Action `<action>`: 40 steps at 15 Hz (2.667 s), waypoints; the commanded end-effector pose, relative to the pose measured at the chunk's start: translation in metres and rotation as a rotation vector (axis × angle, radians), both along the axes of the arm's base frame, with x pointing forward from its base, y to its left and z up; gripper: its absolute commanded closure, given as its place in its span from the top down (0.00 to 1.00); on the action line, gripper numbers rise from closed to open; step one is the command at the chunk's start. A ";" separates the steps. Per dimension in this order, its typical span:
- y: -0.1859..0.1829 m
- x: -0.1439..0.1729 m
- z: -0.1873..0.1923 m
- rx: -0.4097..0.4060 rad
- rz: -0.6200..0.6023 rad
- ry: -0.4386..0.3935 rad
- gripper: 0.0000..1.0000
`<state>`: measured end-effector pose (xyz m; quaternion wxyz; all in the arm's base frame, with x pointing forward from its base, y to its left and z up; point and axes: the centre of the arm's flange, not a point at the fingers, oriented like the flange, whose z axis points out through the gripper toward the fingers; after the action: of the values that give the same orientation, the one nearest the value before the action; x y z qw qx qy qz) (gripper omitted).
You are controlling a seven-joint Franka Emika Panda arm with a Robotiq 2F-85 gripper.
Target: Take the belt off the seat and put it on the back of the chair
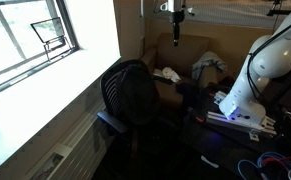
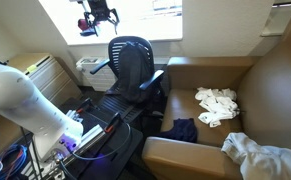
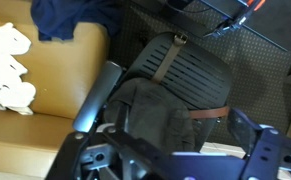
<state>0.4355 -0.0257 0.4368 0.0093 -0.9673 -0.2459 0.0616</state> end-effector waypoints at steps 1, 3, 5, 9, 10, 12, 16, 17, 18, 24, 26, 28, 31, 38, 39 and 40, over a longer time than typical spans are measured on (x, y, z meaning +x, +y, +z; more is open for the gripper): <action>0.034 0.075 -0.039 0.079 0.172 0.063 1.00; 0.037 0.039 -0.042 0.060 0.130 0.049 1.00; 0.043 0.058 -0.053 0.062 0.155 0.066 1.00; 0.095 0.081 -0.122 0.248 0.212 0.191 1.00; 0.115 0.079 -0.133 0.285 0.227 0.231 1.00; 0.164 0.072 -0.169 0.330 0.257 0.339 1.00; 0.205 0.050 -0.174 0.259 0.350 0.565 1.00; 0.203 0.036 -0.195 0.296 0.322 0.501 1.00; 0.207 0.036 -0.192 0.277 0.337 0.537 1.00; 0.254 0.030 -0.215 0.116 0.602 0.475 1.00; 0.280 0.029 -0.247 0.067 0.711 0.435 1.00; 0.293 0.019 -0.280 0.006 0.824 0.400 1.00; 0.297 0.008 -0.318 -0.059 1.005 0.348 1.00; 0.315 0.012 -0.339 -0.063 1.167 0.327 1.00; 0.320 0.016 -0.354 -0.086 1.219 0.308 1.00; 0.322 0.020 -0.364 -0.102 1.274 0.289 1.00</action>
<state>0.4436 0.2865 0.1089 -0.0235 -0.6625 -0.7172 0.2149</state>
